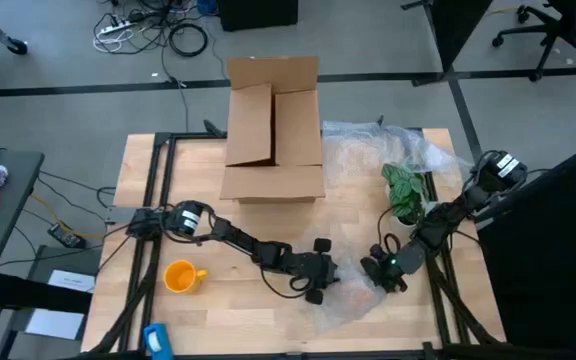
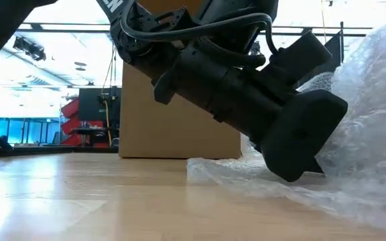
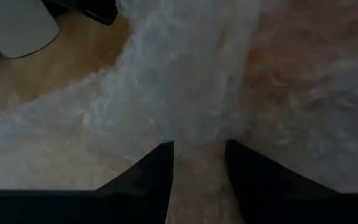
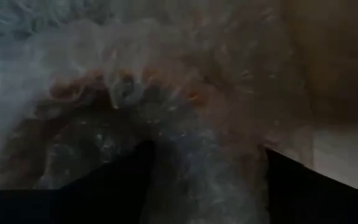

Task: Wrap mug
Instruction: Wrap the orange cup with the bubble wrap

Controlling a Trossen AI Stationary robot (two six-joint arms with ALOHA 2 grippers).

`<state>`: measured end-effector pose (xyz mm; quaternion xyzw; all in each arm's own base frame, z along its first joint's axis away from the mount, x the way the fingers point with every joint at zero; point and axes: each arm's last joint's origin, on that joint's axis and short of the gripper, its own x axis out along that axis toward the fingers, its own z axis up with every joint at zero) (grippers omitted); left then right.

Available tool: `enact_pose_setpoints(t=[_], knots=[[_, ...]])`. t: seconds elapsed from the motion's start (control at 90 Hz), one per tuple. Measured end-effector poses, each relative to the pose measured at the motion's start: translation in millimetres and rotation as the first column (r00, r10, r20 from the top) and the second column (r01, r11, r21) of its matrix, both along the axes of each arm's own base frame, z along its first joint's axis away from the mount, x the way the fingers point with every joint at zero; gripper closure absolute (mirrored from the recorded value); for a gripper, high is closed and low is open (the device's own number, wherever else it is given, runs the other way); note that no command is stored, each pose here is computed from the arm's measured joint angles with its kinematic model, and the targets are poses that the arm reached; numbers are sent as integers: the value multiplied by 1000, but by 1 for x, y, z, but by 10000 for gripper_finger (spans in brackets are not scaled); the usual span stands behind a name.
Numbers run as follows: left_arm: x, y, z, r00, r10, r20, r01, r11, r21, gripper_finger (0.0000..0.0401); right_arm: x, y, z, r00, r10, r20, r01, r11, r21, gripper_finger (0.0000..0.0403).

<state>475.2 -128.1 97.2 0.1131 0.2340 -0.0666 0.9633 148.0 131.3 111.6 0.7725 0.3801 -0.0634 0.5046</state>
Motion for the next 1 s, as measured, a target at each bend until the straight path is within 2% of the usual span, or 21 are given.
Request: enact_pose_setpoints(t=[0.422, 0.711, 1.0], knots=[[-1, 0, -1, 1000, 2, -15, -2, 1000, -2, 270, -1, 0, -1, 999, -39, 0, 39, 999, -11, 177], [-1, 0, -2, 1000, 1, -21, -1, 1000, 0, 270, -4, -4, 10, 998, -52, 22, 52, 999, -6, 186], [-1, 0, -2, 1000, 1, -22, -1, 1000, 0, 270, -16, -14, 12, 995, -59, -77, 54, 996, -64, 186]])
